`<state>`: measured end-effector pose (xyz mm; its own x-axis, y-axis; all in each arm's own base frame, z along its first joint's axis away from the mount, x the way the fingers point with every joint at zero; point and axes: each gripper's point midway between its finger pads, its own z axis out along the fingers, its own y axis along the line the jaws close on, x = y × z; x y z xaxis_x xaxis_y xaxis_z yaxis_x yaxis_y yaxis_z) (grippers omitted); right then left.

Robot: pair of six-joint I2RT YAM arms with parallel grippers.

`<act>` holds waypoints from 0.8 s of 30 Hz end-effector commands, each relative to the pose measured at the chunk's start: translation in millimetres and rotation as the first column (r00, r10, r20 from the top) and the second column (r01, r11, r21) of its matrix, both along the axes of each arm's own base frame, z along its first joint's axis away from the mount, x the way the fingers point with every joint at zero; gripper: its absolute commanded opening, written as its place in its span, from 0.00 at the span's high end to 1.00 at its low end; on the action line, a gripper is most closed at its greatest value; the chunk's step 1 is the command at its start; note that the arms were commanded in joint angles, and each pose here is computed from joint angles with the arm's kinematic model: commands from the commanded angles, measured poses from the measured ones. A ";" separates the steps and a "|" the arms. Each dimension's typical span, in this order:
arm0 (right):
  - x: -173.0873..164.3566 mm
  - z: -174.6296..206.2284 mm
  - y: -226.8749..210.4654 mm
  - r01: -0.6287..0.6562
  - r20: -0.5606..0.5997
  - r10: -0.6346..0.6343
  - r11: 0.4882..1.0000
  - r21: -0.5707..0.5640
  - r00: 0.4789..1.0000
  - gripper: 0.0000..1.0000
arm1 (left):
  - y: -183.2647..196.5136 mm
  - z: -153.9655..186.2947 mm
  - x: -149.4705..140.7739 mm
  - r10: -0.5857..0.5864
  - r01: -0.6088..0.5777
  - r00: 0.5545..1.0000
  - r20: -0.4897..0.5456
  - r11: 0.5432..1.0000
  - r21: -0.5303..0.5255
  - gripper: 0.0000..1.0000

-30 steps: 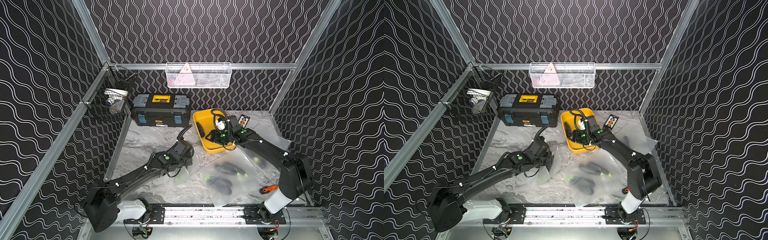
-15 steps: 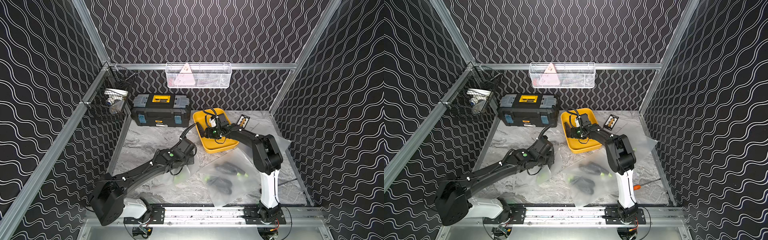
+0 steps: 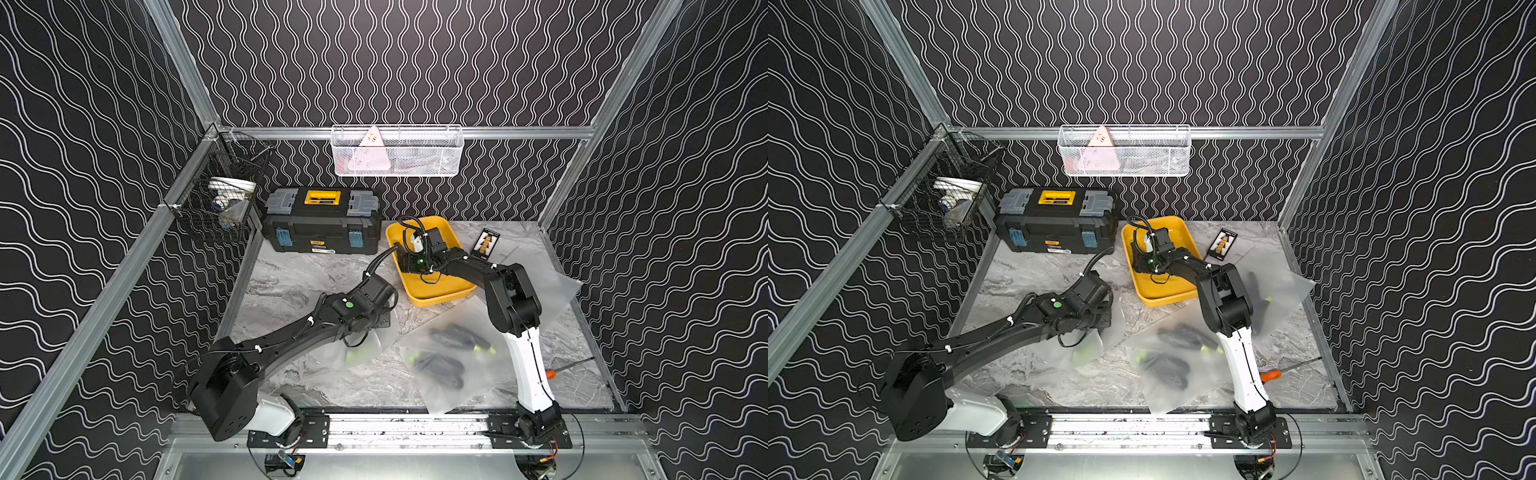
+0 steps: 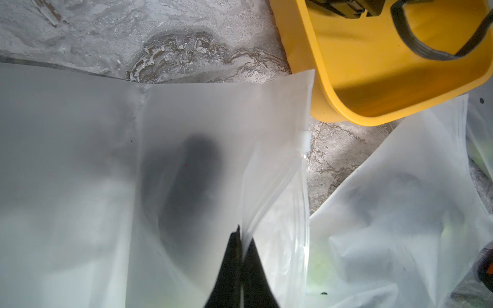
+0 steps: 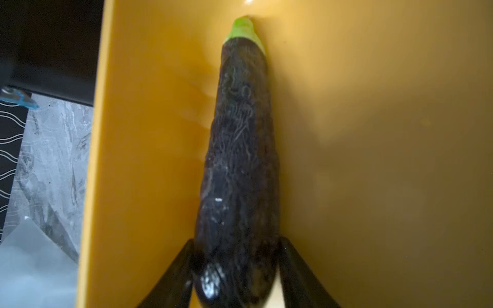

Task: Place the eggplant in a zip-top bag and seal the zipper
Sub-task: Pick up the eggplant from the basket, then place the eggplant in the zipper food storage bag.

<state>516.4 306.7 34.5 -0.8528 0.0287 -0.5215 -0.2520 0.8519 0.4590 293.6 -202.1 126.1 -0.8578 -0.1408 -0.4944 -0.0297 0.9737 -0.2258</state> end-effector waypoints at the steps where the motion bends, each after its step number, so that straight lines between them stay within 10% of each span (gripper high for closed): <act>1: -6.4 -5.9 -3.1 0.020 -0.032 -0.020 1.000 0.000 0.999 0.68 | 3.7 5.2 3.0 0.008 -0.008 1.000 0.019 1.000 0.017 1.00; 11: -44.2 76.8 -22.5 0.007 0.031 -0.008 1.000 0.015 1.000 0.70 | 2.1 5.6 7.2 0.003 -0.003 0.999 0.032 1.000 0.016 1.00; 24: -248.4 144.8 -52.6 -0.116 -0.149 0.146 0.974 0.195 0.978 0.77 | -2.0 6.4 20.0 0.017 -0.015 0.998 0.059 1.000 -0.021 1.00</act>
<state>307.0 250.1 179.4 -0.8826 0.0278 -0.4693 -0.2913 0.7511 0.5924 305.8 -199.4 126.3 -0.8424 -0.1464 -0.5186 -0.0321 0.9743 -0.2229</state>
